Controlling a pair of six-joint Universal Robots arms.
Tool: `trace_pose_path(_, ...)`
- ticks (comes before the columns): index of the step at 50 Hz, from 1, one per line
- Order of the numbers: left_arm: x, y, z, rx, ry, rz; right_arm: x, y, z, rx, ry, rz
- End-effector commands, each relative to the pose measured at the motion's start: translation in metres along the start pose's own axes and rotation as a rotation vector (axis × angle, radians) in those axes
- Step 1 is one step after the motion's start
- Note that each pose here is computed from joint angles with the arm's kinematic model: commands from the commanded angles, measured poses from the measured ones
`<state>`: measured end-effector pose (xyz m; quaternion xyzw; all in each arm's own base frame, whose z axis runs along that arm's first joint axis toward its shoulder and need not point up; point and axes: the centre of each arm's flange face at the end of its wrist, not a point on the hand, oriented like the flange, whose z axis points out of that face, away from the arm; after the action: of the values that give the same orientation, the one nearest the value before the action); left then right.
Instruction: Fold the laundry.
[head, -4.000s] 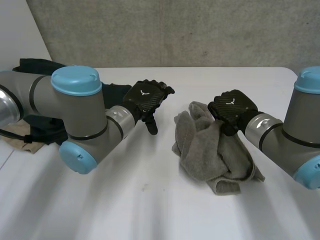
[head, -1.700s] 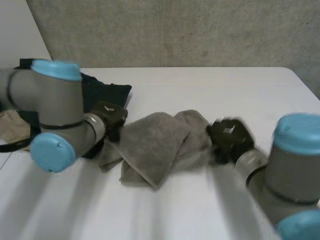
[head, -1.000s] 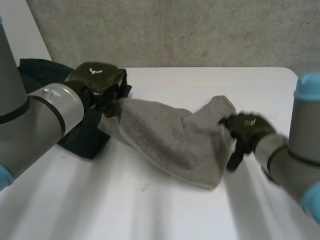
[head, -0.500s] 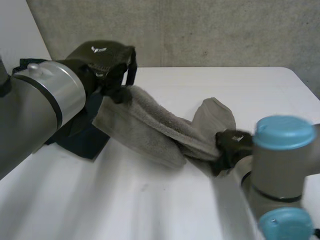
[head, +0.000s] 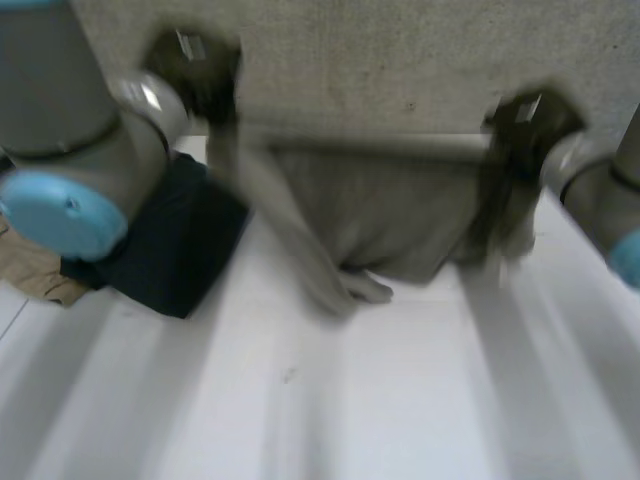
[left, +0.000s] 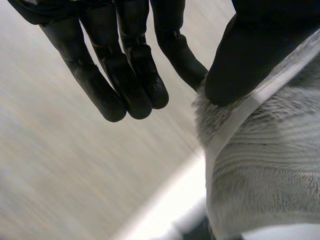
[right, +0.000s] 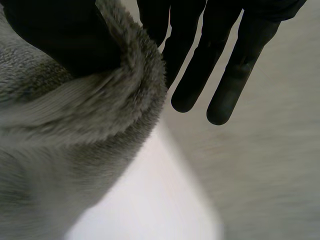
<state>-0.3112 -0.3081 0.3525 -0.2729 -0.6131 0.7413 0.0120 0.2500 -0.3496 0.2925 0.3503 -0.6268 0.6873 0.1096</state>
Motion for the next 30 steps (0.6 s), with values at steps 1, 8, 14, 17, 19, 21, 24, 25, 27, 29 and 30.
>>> trace_pose_path(1, -0.046, -0.096, -0.013, 0.415, -0.243, -0.056, 0.083, -0.073, 0.012, 0.468, 0.401, 0.157)
trace_pose_path(8, -0.014, -0.051, -0.025, 0.212, -0.143, -0.047, 0.049, -0.041, 0.003, 0.362, 0.234, 0.151)
trace_pose_path(14, 0.014, 0.022, -0.037, -0.038, -0.075, -0.019, 0.01, 0.015, -0.019, 0.118, 0.037, 0.164)
trace_pose_path(17, 0.031, 0.057, -0.048, -0.156, -0.024, -0.011, -0.01, 0.042, -0.036, -0.014, -0.061, 0.181)
trace_pose_path(19, 0.04, 0.072, -0.053, -0.201, 0.003, -0.008, -0.022, 0.054, -0.046, -0.065, -0.115, 0.185)
trace_pose_path(21, 0.049, 0.09, -0.06, -0.253, 0.038, -0.011, -0.034, 0.064, -0.058, -0.106, -0.174, 0.181)
trace_pose_path(24, 0.056, 0.102, -0.061, -0.273, 0.062, -0.025, -0.041, 0.063, -0.064, -0.079, -0.206, 0.157)
trace_pose_path(25, 0.056, 0.103, -0.059, -0.27, 0.059, -0.029, -0.04, 0.062, -0.064, -0.068, -0.203, 0.152)
trace_pose_path(27, 0.052, 0.108, -0.054, -0.266, 0.042, -0.034, -0.039, 0.058, -0.064, -0.045, -0.196, 0.146)
trace_pose_path(29, 0.039, 0.112, -0.044, -0.265, -0.004, -0.033, -0.037, 0.048, -0.065, -0.004, -0.182, 0.144)
trace_pose_path(30, 0.036, 0.112, -0.042, -0.265, -0.016, -0.032, -0.037, 0.044, -0.066, 0.007, -0.18, 0.145)
